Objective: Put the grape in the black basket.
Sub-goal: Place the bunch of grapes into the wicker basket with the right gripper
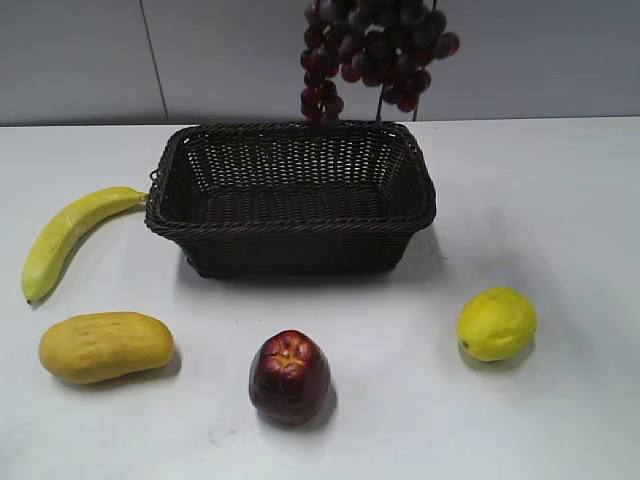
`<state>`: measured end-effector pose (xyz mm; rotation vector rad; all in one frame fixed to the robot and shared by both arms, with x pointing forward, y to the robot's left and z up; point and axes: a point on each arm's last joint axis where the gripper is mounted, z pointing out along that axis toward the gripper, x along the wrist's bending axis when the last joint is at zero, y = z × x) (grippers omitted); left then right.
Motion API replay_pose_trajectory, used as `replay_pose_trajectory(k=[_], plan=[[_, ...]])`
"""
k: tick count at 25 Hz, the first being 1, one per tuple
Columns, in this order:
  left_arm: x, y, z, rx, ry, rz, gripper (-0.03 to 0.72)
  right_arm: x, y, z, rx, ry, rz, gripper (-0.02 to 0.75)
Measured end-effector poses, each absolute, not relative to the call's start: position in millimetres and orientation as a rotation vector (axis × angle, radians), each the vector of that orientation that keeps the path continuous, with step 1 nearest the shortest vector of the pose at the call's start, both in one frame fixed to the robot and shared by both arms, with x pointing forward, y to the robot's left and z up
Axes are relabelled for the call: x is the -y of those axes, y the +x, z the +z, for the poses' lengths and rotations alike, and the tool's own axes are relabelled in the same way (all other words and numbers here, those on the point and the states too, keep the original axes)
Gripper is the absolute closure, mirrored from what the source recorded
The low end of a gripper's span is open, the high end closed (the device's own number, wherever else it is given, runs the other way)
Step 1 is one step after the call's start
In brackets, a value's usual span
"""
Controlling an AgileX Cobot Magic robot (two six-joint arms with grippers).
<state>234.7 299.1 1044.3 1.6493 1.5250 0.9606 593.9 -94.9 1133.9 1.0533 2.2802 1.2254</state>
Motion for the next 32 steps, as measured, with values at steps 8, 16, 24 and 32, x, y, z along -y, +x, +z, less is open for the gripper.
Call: replay_pose_trajectory(k=[8, 16, 24, 32], plan=[[-299.1, 234.7, 1044.3, -1.525, 1.649, 0.961, 0.453, 75.3, 629.2, 1044.5, -2.446, 1.198, 1.074, 0.597], [-299.1, 234.7, 1044.3, -1.525, 1.649, 0.961, 0.456, 68.2, 640.3, 993.3, -2.538, 1.286, 0.982, 0.573], [-299.1, 234.7, 1044.3, -1.525, 1.649, 0.961, 0.458, 66.1, 642.6, 1007.8, -2.521, 1.264, 1.020, 0.116], [-299.1, 234.7, 1044.3, -1.525, 1.649, 0.961, 0.459, 98.2, 638.3, 1085.2, -2.449, 1.306, 1.051, 0.110]])
